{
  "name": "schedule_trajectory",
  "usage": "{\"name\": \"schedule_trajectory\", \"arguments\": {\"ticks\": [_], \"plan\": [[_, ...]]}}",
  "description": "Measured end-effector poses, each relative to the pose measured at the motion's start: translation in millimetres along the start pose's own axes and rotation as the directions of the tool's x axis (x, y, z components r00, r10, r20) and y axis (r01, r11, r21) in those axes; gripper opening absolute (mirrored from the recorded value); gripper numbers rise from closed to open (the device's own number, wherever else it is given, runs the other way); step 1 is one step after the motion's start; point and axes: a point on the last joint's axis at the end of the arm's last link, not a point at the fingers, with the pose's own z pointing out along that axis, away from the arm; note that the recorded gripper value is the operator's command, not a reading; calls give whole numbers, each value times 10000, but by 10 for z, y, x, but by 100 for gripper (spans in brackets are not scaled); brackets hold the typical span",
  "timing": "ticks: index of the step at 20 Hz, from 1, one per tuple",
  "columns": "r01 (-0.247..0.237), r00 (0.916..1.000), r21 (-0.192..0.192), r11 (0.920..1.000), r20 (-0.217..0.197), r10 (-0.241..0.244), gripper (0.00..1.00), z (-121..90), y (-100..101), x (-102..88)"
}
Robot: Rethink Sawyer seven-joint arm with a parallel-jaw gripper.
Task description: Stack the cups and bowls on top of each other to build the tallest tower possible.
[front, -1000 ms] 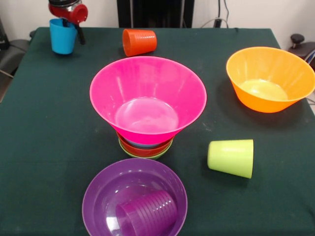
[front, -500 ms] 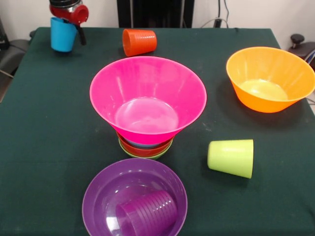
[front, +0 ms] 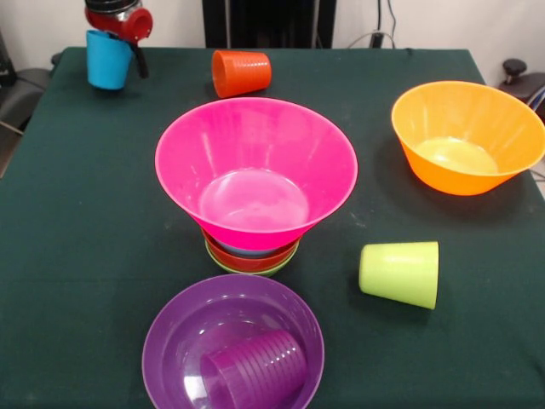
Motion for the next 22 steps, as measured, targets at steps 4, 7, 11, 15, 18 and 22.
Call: {"name": "schedule_trajectory", "arguments": {"ticks": [4,7,11,15,18,22], "plan": [[-16,10000,21,10000,62,16,100,-23,-15,-21],[-69,9997,85,9999,223,67,100,-89,-62,-77],[-144,9986,247,9996,509,131,100,-229,-144,-182],[-195,9981,447,9988,600,168,100,-366,-198,-255],[-221,9984,582,9981,534,190,100,-440,-227,-278],[-246,9987,672,9974,470,214,100,-487,-252,-287]]}}
